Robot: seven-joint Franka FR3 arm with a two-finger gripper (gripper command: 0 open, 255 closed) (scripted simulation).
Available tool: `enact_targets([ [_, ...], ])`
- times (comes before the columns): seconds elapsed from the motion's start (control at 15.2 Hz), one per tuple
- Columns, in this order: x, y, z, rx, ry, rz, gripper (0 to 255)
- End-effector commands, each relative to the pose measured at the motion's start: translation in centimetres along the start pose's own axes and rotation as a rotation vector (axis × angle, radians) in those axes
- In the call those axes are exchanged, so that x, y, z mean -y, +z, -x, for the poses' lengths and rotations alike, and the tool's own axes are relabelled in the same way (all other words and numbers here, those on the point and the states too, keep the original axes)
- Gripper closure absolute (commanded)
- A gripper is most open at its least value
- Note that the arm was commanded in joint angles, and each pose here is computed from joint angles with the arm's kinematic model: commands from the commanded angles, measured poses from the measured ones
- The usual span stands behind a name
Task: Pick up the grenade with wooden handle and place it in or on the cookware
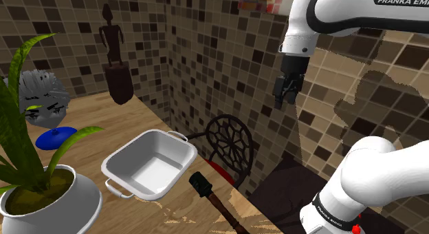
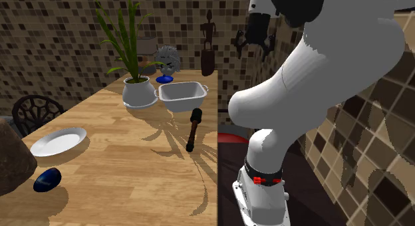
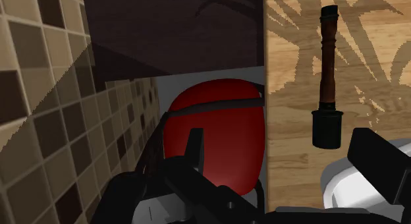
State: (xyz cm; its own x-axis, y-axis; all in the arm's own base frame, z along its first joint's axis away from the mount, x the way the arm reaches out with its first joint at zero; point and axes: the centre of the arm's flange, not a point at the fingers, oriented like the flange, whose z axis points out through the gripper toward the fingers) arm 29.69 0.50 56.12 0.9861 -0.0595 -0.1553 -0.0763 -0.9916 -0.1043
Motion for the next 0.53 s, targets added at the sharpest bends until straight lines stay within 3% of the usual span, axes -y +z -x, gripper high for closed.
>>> enact_targets([
  [0.0,0.0,0.0,0.0,0.000,0.000,0.000,0],
  [0.46,5.0,7.8,-0.2,-0.043,-0.005,0.004,0],
])
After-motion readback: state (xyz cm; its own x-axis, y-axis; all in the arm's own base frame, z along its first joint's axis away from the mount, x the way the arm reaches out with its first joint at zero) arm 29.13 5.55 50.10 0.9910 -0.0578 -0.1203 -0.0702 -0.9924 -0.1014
